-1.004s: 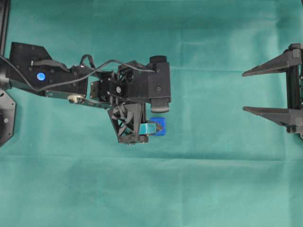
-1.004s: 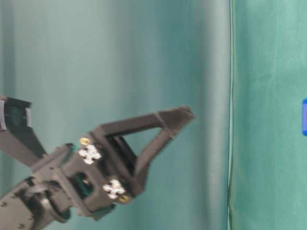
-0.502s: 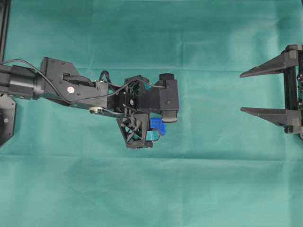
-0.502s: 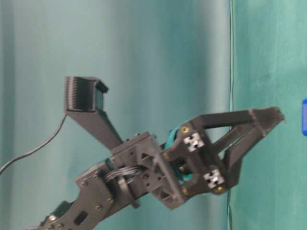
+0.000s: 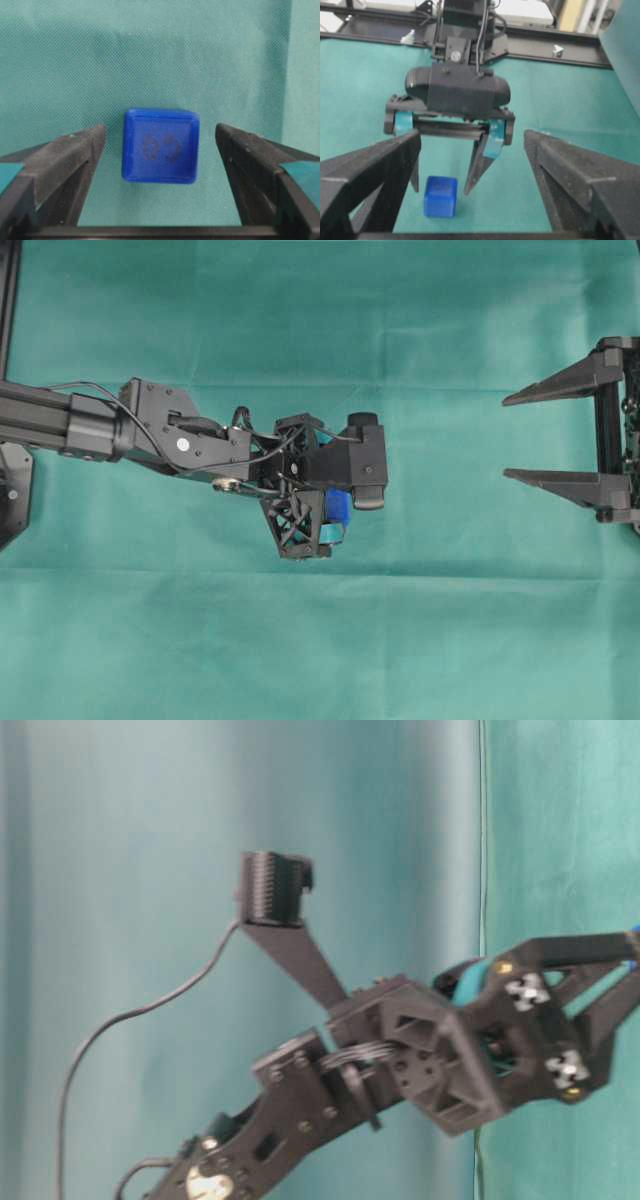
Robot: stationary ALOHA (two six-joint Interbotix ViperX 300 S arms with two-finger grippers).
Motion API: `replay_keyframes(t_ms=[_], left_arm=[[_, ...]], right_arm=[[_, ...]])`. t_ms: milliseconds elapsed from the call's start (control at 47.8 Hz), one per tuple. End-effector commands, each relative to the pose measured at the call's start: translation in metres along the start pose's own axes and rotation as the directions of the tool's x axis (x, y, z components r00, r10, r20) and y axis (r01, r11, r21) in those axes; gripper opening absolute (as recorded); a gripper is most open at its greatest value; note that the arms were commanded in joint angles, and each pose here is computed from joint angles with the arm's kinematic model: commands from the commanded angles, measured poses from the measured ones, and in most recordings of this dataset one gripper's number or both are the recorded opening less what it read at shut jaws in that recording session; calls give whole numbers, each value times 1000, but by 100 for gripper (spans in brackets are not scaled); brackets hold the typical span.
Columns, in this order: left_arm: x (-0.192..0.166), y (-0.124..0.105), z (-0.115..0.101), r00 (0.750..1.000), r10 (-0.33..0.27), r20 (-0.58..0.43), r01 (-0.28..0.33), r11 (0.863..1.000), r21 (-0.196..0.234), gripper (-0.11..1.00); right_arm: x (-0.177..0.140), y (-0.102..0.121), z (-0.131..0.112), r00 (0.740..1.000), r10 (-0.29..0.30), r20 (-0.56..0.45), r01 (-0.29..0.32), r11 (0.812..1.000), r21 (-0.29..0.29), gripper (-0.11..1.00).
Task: Handover the blue block to the right arm after grasping it with the left arm, then place it in the designated position.
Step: 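Lower the left gripper and close it on the blue cube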
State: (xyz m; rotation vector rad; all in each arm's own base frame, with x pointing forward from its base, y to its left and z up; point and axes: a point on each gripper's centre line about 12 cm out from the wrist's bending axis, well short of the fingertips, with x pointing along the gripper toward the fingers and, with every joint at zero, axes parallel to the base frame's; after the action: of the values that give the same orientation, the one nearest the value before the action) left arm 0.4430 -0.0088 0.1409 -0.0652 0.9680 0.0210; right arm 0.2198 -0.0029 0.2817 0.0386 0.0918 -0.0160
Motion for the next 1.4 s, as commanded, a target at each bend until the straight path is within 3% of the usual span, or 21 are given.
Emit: replay_keyframes(t_ms=[0,188,586,669,816,1381], left_arm=[[0,-2,4,1000,-3,20,3,1000,8,100],[13,-1,-6,1000,0,-17,0,1000,8,100],[14,-1,-6,1000,-1,-9,1,1000,8,96],[14,-2,-5,1000,-1,-11,1,1000,8,84],[14,-1,-6,1000,1,-14,-1,1000,8,46],[9,0,-2,1000,1,-1,-1,1000,7,47]], right_arm=[[2,0,9,1000,-2,25,2,1000,0,94],[2,0,9,1000,-2,25,2,1000,0,94],[2,0,9,1000,-2,20,2,1000,0,94],[2,0,9,1000,-2,22,2,1000,0,94],[2,0,9,1000,-2,22,2,1000,0,94],[2,0,10,1000,-2,26,2,1000,0,94]])
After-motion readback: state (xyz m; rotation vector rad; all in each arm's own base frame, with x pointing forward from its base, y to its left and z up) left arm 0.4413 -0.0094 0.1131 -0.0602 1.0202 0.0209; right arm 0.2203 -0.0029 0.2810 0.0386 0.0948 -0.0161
